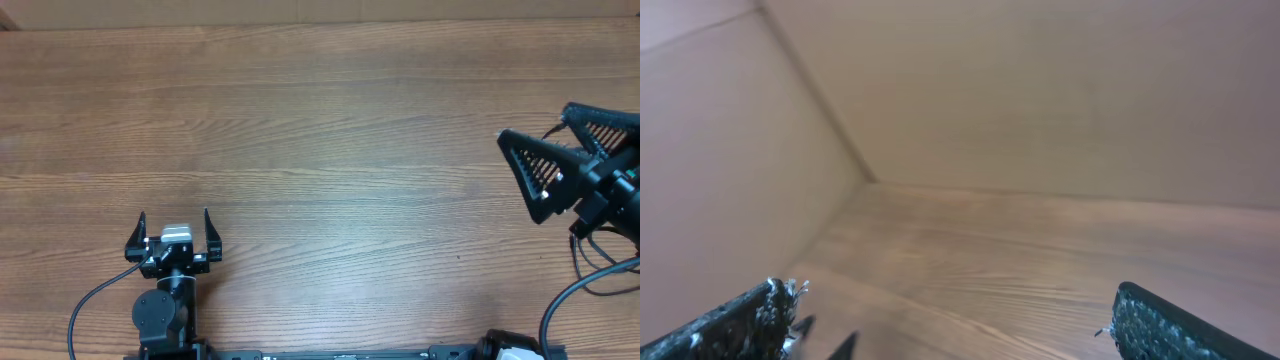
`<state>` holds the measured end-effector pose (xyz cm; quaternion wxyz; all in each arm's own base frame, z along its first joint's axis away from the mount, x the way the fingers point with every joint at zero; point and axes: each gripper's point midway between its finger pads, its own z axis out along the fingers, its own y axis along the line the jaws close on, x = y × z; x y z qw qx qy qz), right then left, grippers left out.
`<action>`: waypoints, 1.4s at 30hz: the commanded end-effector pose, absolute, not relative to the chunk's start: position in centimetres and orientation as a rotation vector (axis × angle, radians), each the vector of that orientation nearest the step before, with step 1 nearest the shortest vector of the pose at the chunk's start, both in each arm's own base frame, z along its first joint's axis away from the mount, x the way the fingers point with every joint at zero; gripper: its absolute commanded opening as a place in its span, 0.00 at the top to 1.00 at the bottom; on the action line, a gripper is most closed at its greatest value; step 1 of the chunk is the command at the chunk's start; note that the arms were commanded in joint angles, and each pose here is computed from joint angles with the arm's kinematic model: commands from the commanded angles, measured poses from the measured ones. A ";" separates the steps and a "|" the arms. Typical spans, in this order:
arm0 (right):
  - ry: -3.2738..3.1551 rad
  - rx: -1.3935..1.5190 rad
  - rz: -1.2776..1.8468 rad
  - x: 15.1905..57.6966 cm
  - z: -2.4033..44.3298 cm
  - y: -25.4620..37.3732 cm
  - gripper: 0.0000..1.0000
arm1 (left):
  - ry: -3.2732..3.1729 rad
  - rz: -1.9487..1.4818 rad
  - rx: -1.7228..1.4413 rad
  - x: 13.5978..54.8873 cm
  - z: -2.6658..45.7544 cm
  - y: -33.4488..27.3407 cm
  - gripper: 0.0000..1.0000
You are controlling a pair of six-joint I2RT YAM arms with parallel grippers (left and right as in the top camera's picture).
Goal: Untangle cables
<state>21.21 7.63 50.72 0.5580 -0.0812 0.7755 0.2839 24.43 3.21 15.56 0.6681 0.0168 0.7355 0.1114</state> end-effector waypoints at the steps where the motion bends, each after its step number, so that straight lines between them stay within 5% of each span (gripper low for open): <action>1: 1.883 -0.067 0.527 22.2 49.6 5.2 0.00 | 1.650 0.228 0.034 24.4 15.6 2.9 0.00; 9: 2.107 0.132 0.407 20.6 44.4 2.8 0.00 | 1.650 0.227 0.034 24.4 15.6 2.9 0.00; 18: 2.069 0.175 0.286 17.9 44.5 1.6 0.00 | 1.650 0.227 0.034 24.4 15.6 2.9 0.00; 30: 1.753 -0.263 -0.021 18.0 45.8 2.0 0.00 | 1.650 0.227 0.034 24.4 15.6 2.9 0.00; 42: 1.537 -0.536 0.113 20.4 38.7 5.9 0.00 | 1.650 0.227 0.034 24.4 15.6 2.9 0.00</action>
